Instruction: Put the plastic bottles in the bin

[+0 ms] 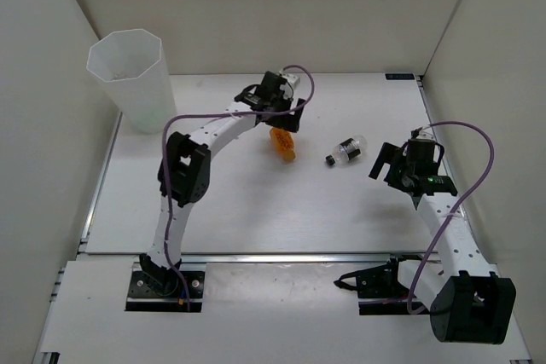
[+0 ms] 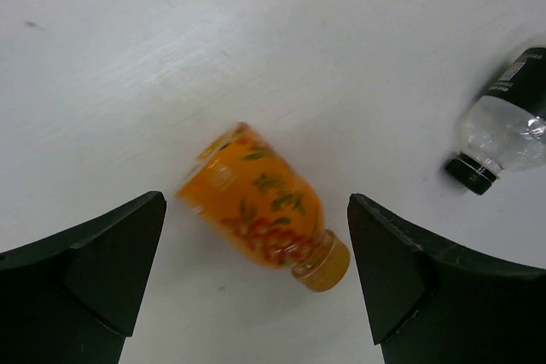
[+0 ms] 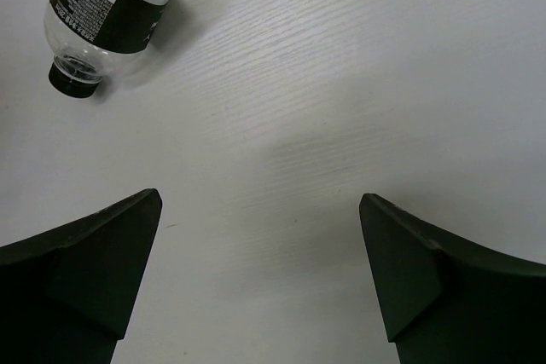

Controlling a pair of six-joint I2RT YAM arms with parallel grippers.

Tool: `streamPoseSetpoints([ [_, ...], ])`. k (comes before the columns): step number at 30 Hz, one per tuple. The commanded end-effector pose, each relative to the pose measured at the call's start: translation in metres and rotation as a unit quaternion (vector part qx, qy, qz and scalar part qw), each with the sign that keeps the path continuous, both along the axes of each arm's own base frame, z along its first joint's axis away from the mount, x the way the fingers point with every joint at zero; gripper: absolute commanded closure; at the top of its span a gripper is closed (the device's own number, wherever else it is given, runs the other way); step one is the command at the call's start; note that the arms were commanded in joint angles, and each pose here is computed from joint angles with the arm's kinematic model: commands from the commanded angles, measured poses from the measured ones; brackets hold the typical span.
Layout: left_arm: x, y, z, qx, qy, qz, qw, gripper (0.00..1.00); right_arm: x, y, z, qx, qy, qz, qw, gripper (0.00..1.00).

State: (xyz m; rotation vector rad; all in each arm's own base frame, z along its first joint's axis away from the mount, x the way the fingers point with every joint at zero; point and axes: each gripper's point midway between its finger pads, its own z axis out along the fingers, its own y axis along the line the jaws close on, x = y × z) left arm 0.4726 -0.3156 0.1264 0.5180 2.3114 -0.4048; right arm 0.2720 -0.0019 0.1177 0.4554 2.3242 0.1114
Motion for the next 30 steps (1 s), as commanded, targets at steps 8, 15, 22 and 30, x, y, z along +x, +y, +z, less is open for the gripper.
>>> streamPoseSetpoints([
  [8, -0.022, -0.015, -0.086, 0.059, 0.125, 0.040, 0.990, 0.01, -0.001, -0.012, 0.014, -0.008, -0.028, -0.024, 0.999, 0.01],
  [15, -0.016, -0.019, -0.074, 0.060, 0.107, 0.050, 0.991, 0.48, -0.007, -0.017, 0.016, -0.002, -0.040, -0.036, 0.999, 0.01],
  [22, 0.021, 0.038, 0.078, -0.003, -0.046, 0.117, 0.992, 0.74, -0.002, -0.010, 0.026, 0.003, -0.066, -0.019, 0.998, 0.01],
  [30, 0.039, 0.274, 0.290, 0.000, -0.385, 0.434, 0.814, 0.64, 0.007, -0.001, 0.029, 0.013, -0.081, 0.005, 0.997, 0.01],
])
